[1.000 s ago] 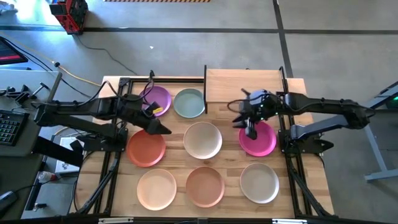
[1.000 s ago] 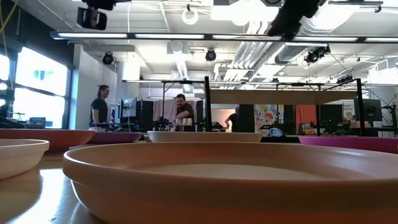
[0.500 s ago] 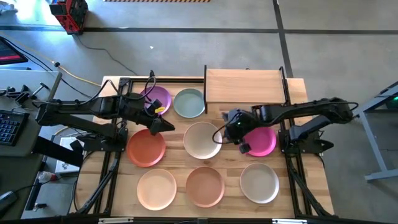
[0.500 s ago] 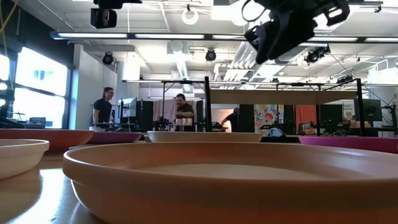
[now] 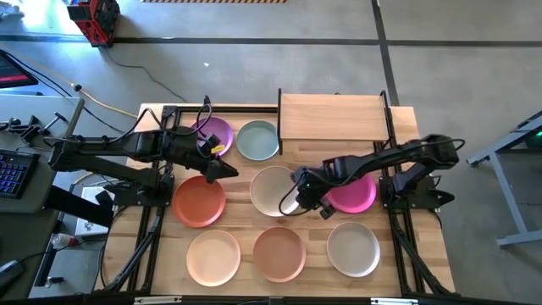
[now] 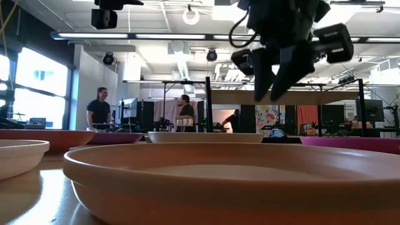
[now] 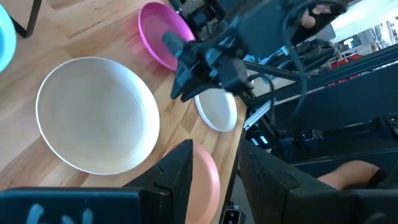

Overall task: Place and stack plates onto a shelf
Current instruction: Put the white plate on the shelf

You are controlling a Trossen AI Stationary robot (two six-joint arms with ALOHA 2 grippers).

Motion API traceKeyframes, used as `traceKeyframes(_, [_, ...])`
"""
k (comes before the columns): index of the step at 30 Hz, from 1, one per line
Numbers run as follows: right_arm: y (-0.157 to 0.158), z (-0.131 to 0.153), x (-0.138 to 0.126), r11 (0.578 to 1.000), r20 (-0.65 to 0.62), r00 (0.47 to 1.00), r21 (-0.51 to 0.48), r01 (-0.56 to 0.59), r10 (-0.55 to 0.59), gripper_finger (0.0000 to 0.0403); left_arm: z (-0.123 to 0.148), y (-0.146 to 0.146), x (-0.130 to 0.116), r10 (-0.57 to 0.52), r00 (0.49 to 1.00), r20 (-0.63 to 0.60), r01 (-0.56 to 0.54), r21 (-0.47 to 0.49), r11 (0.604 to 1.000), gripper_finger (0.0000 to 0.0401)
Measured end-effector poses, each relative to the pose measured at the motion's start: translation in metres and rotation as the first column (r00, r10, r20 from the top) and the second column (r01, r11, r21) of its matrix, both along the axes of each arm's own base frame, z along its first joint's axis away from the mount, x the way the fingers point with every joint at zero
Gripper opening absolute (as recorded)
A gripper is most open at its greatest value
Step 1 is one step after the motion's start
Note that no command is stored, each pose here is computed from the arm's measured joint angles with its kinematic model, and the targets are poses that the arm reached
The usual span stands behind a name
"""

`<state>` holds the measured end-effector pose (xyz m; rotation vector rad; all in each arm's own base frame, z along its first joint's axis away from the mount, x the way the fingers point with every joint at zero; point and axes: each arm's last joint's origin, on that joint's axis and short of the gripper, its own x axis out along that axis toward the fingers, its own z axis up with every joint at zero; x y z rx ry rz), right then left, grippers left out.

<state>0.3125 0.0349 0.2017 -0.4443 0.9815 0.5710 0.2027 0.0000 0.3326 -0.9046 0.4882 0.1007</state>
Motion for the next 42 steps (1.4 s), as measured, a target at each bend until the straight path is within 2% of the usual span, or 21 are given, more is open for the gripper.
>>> traceKeyframes(7, [0.001,-0.023,0.009,1.0,-0.056,0.998,-0.006,0.0,0.0,0.0101,0.0,0.0,0.0,0.001,1.0,0.0,-0.001,-0.001,1.0,0.0117])
traceKeyframes(22, [0.001,-0.048,0.019,0.999,-0.085,0.996,-0.051,0.017,-0.021,0.0101,0.0,0.0,0.0,0.001,1.0,0.0,-0.001,-0.002,1.0,0.0117])
traceKeyframes(26, [-0.001,-0.051,0.02,0.994,-0.09,0.995,-0.105,0.038,-0.047,0.0097,0.0,0.0,0.0,0.001,1.0,0.0,-0.001,-0.001,1.0,0.0117])
traceKeyframes(29, [-0.002,-0.051,0.02,0.991,-0.082,0.995,-0.122,0.046,-0.057,0.0078,0.0,0.0,0.0,0.001,1.0,-0.001,-0.001,-0.001,1.0,0.0117])
traceKeyframes(35, [-0.002,-0.051,0.02,0.991,-0.083,0.995,-0.126,0.053,-0.064,0.0008,0.0,0.0,0.0,0.001,1.0,-0.001,-0.001,-0.001,1.0,0.0117])
traceKeyframes(42, [-0.002,-0.049,0.019,0.99,-0.079,0.997,-0.14,0.014,-0.025,0.0002,0.0,0.0,0.0,0.001,1.0,-0.001,-0.001,-0.001,1.0,0.0117])
